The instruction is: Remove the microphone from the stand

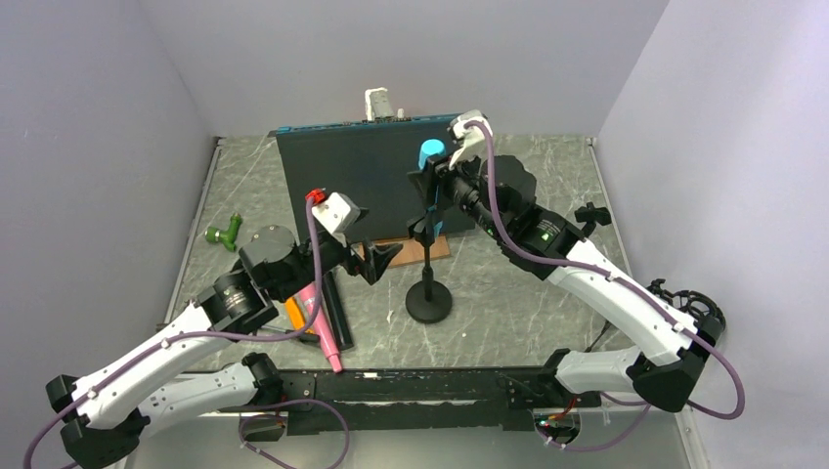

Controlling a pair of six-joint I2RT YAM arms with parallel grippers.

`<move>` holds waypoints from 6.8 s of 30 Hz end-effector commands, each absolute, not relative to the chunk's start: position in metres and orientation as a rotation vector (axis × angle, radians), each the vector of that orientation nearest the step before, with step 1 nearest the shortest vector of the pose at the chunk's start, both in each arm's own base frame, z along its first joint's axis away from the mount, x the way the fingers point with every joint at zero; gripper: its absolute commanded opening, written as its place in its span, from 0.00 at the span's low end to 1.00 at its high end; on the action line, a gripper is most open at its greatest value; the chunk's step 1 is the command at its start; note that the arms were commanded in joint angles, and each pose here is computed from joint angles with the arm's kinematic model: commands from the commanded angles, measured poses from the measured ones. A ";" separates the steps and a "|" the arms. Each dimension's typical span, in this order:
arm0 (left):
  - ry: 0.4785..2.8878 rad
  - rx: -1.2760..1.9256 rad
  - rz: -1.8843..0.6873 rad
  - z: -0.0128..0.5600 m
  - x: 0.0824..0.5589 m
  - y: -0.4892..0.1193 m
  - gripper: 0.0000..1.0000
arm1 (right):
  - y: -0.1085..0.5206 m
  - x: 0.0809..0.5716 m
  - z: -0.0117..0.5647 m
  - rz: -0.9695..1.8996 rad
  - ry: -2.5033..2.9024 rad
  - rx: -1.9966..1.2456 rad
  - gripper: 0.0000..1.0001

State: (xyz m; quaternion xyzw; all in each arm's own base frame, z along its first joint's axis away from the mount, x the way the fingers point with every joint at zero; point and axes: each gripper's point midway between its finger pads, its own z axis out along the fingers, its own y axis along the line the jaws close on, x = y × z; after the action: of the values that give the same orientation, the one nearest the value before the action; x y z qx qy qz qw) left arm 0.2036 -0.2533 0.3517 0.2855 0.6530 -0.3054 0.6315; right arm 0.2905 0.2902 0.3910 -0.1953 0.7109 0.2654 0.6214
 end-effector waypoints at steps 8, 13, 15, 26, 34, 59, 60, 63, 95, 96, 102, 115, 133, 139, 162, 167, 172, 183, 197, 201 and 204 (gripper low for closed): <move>1.466 0.743 -0.930 0.368 0.189 -0.291 0.99 | 0.250 0.304 0.383 0.429 1.701 0.134 0.00; 1.527 0.689 -1.015 0.364 0.206 -0.299 0.99 | 0.253 0.304 0.380 0.425 1.711 0.136 0.00; 1.547 0.691 -1.021 0.360 0.211 -0.303 0.99 | 0.253 0.303 0.381 0.426 1.712 0.136 0.00; 1.594 0.703 -0.982 0.351 0.230 -0.318 0.99 | 0.253 0.301 0.382 0.438 1.704 0.127 0.00; 1.636 0.686 -0.935 0.342 0.245 -0.324 0.99 | 0.253 0.300 0.382 0.440 1.708 0.125 0.00; 1.664 0.726 -0.896 0.321 0.236 -0.322 0.00 | 0.224 0.300 0.416 0.312 1.615 0.157 0.00; 1.659 0.735 -0.894 0.320 0.234 -0.322 0.00 | 0.218 0.301 0.423 0.275 1.596 0.161 0.00; 1.648 0.756 -0.891 0.317 0.228 -0.323 0.00 | 0.199 0.304 0.455 0.178 1.522 0.168 0.00; 1.330 0.869 -1.023 0.407 0.217 -0.451 0.00 | 0.020 0.210 0.522 0.097 1.388 0.419 0.00; 1.322 0.873 -1.038 0.409 0.217 -0.460 0.00 | 0.018 0.208 0.522 0.095 1.391 0.420 0.00; 1.275 0.927 -1.133 0.413 0.202 -0.517 0.00 | 0.005 0.199 0.533 0.121 1.351 0.430 0.00; 1.324 1.038 -1.139 0.344 0.180 -0.561 0.00 | -0.027 0.184 0.540 0.087 1.322 0.503 0.00; 1.728 1.165 -1.110 0.137 0.131 -0.523 0.00 | -0.008 0.193 0.522 0.105 1.354 0.464 0.00; 1.786 1.189 -1.073 0.107 0.131 -0.520 0.00 | -0.007 0.193 0.521 0.122 1.356 0.476 0.00; 1.600 1.085 -1.028 0.263 0.147 -0.499 0.90 | 0.008 0.201 0.509 0.110 1.383 0.442 0.00; 1.508 1.050 -1.026 0.308 0.148 -0.465 0.96 | 0.014 0.205 0.508 0.100 1.403 0.423 0.00; 1.457 1.011 -1.059 0.348 0.154 -0.406 0.99 | 0.038 0.210 0.508 0.201 1.402 0.354 0.00; 1.431 0.489 -0.622 0.410 0.224 -0.217 0.99 | 0.182 0.251 0.464 0.428 1.575 0.002 0.00; 1.272 0.081 -0.177 0.388 0.230 -0.086 1.00 | 0.389 0.264 0.233 0.995 2.270 -0.465 0.00; 1.296 0.108 -0.088 0.379 0.240 -0.087 0.99 | 0.427 0.257 0.191 1.034 2.351 -0.448 0.00; 1.305 0.140 -0.063 0.372 0.245 -0.092 1.00 | 0.447 0.261 0.161 0.993 2.405 -0.367 0.00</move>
State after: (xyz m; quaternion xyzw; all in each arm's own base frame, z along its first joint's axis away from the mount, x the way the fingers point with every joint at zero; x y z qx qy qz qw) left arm 0.2389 -0.0994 0.3649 0.0719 0.6184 -0.0643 0.7799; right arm 0.2612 0.4040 0.1473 -0.1722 0.9020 0.3073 0.2496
